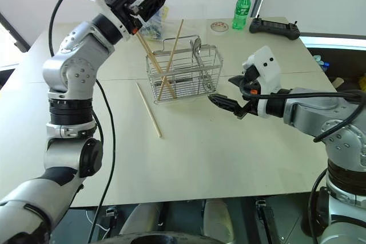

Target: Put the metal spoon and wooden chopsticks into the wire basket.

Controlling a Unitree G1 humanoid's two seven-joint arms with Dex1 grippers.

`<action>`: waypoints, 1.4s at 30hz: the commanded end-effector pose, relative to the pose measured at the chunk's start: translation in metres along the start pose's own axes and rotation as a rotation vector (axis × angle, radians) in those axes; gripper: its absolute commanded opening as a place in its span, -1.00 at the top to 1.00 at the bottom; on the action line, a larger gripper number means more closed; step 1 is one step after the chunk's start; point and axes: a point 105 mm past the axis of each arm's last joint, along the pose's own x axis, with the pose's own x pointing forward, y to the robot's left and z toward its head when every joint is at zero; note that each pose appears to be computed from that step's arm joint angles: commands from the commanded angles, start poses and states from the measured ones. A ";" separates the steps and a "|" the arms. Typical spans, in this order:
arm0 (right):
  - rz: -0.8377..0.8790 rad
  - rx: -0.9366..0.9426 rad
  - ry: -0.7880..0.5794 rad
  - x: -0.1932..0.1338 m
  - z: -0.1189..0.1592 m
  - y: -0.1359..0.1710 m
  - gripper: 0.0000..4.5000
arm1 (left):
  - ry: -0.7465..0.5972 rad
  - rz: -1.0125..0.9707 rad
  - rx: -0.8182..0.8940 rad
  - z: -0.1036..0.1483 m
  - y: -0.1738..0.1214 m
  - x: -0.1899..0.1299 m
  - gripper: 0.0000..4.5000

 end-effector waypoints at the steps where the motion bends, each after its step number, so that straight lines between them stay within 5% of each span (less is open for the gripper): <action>1: -0.013 -0.040 -0.032 -0.004 0.012 -0.003 -1.00 | -0.082 0.123 -0.044 0.060 0.019 -0.005 -0.98; 4: -0.013 -0.043 -0.026 -0.005 0.011 -0.005 -1.00 | -0.016 0.492 -0.176 0.073 0.075 -0.017 -0.98; 8: -0.002 -0.051 -0.013 -0.004 0.008 -0.004 -1.00 | 0.124 1.022 -0.356 0.055 0.140 -0.074 -0.98; 12: 0.081 -0.080 0.023 -0.007 0.001 0.009 -1.00 | 0.320 1.225 -0.349 0.016 0.154 -0.109 -0.98; 24: 0.149 -0.101 0.009 -0.004 0.000 0.021 -1.00 | 0.738 1.222 -0.369 -0.092 0.113 -0.122 -0.98; 31: 0.156 -0.079 -0.005 0.002 -0.003 0.027 -1.00 | 0.881 1.114 -0.355 -0.128 0.078 -0.103 -0.98; 42: 0.137 -0.063 -0.034 0.007 0.001 0.027 -1.00 | 0.986 1.028 -0.314 -0.164 0.071 -0.088 -0.98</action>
